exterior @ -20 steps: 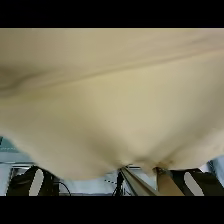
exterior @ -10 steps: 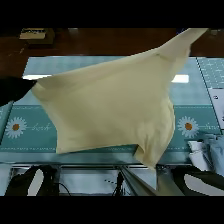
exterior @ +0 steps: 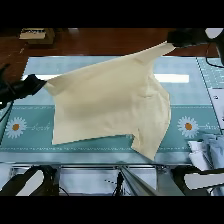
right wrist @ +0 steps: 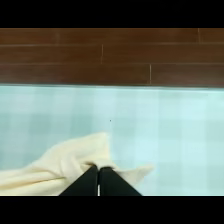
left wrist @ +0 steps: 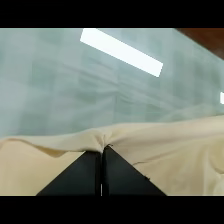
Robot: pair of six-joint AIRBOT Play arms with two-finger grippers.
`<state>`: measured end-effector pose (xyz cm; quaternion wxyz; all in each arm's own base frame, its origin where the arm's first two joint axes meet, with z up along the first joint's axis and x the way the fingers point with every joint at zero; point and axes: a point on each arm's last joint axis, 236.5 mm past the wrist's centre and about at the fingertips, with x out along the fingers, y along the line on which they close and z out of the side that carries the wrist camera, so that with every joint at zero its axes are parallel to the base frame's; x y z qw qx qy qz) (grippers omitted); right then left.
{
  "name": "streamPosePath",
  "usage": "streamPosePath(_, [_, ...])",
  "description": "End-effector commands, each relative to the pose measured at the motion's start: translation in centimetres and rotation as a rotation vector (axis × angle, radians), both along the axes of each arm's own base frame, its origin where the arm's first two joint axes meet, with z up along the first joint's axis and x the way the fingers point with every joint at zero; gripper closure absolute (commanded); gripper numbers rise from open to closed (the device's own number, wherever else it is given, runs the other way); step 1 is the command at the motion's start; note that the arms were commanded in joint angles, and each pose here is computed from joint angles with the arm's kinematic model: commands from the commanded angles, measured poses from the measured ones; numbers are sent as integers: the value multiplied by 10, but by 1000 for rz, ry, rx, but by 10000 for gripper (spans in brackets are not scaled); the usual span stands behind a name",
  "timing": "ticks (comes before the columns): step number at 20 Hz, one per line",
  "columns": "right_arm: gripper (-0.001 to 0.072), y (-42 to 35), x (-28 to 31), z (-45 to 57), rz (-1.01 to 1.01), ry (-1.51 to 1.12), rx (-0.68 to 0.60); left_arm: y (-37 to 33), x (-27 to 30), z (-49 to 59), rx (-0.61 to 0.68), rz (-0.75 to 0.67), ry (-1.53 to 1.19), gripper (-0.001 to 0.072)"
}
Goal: Fold the shirts.
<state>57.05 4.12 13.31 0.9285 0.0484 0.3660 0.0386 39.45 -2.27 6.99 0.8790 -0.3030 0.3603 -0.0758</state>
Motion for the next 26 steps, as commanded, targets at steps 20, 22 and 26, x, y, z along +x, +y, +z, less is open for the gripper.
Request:
streamPosePath(20, [218,-177,-145,-62,-186,464,62,55,-196,-124,-271,3,883,114])
streamPosePath(22, [218,-174,-146,-77,-182,474,71,51,-201,-136,-281,19,894,115])
streamPosePath(26, [218,-170,-152,-102,-177,505,81,41,-214,-156,-302,40,925,117])
